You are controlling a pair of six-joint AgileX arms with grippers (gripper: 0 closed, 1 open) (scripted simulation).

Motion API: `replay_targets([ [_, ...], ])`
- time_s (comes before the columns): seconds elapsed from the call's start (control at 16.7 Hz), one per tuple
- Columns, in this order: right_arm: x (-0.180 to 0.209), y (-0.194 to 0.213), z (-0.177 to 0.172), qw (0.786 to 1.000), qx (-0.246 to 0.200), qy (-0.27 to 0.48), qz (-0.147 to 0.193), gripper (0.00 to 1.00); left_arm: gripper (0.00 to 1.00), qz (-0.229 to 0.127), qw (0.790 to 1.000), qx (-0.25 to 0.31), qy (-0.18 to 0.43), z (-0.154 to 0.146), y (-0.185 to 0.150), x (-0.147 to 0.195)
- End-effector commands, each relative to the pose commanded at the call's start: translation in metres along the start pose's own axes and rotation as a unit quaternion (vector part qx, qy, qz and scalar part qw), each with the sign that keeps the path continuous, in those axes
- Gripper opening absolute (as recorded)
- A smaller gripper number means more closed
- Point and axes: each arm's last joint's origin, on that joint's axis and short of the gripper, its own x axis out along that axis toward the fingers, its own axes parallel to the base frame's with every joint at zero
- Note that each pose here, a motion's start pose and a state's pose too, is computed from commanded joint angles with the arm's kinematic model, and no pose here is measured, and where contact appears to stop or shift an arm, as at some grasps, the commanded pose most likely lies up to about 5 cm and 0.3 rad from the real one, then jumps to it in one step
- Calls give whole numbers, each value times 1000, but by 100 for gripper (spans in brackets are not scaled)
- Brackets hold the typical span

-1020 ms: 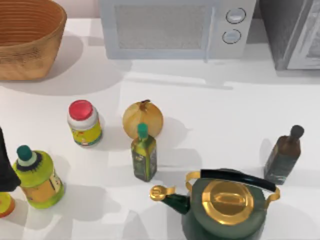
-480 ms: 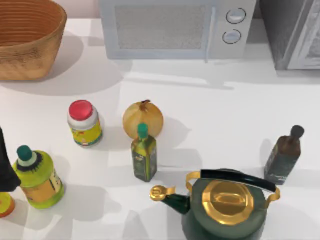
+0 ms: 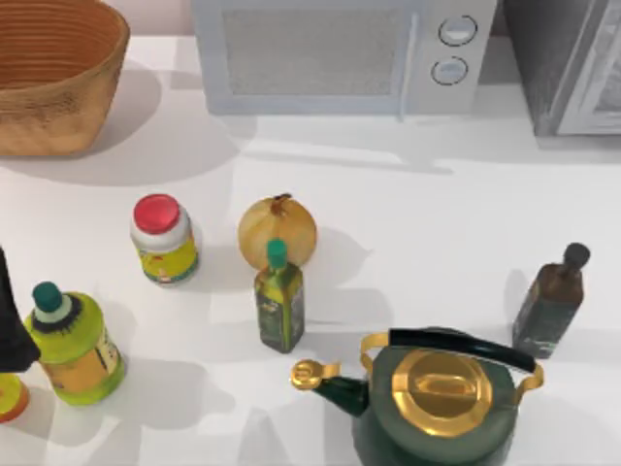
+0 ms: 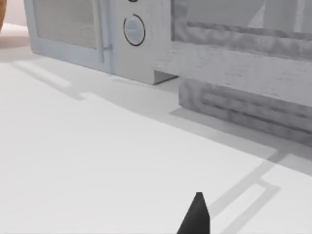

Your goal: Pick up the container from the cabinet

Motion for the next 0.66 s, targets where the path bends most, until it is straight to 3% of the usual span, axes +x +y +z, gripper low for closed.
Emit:
replay_targets([
  [0.3,0,0,0,1000,0,0,0,98,100,0,1000,0,0,0,0,0],
  [0.66,0,0,0,1000,0,0,0,100,100,0,1000,0,0,0,0,0],
])
